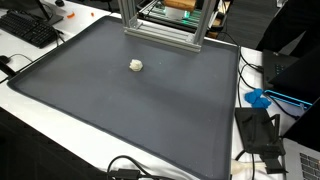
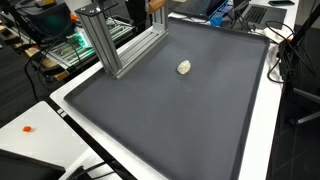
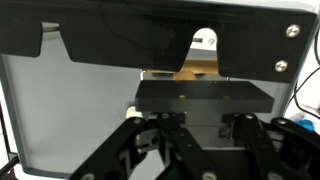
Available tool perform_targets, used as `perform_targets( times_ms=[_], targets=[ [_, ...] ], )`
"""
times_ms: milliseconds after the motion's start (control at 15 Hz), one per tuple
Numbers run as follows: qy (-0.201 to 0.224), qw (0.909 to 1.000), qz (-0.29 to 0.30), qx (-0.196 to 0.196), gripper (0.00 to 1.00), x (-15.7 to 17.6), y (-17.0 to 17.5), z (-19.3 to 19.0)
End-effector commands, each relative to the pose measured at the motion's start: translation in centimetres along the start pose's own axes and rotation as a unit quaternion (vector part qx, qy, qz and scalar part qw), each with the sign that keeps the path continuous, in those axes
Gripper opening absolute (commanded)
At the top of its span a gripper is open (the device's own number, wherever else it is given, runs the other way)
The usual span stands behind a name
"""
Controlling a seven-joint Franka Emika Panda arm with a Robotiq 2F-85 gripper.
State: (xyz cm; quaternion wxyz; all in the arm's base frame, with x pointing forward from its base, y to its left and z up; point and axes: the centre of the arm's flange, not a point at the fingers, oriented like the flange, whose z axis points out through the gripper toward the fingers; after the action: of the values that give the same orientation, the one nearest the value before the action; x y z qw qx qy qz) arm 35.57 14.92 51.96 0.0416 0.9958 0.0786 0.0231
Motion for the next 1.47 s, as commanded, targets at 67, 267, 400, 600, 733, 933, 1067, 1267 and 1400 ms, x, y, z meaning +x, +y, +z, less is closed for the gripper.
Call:
perform_targets(
  times_ms=[67, 267, 400, 600, 733, 933, 1067, 1267, 1400],
  targets=[
    [0.029, 0.9990, -0.032, -0.013, 0.22, 3.7, 0.6, -0.4],
    [0.051, 0.9977, -0.042, -0.011, 0.22, 5.7, 0.7, 0.3],
    [0.059, 0.9975, -0.038, -0.009, 0.22, 6.9, 0.9, 0.9],
    [0.050, 0.9982, -0.033, -0.002, 0.47, 6.2, 0.6, 1.4],
    [0.048, 0.9983, -0.032, -0.001, 0.47, 6.5, 0.6, 1.5],
    [0.066, 0.9975, -0.027, -0.002, 0.22, 7.2, 0.8, 2.3],
    [0.081, 0.9967, 0.003, 0.002, 0.22, 8.4, 1.1, 3.3],
    [0.096, 0.9932, 0.067, 0.004, 0.22, 10.5, 1.9, 4.7],
    [0.088, 0.9899, 0.112, 0.007, 0.22, 11.8, 2.7, 5.7]
  ],
)
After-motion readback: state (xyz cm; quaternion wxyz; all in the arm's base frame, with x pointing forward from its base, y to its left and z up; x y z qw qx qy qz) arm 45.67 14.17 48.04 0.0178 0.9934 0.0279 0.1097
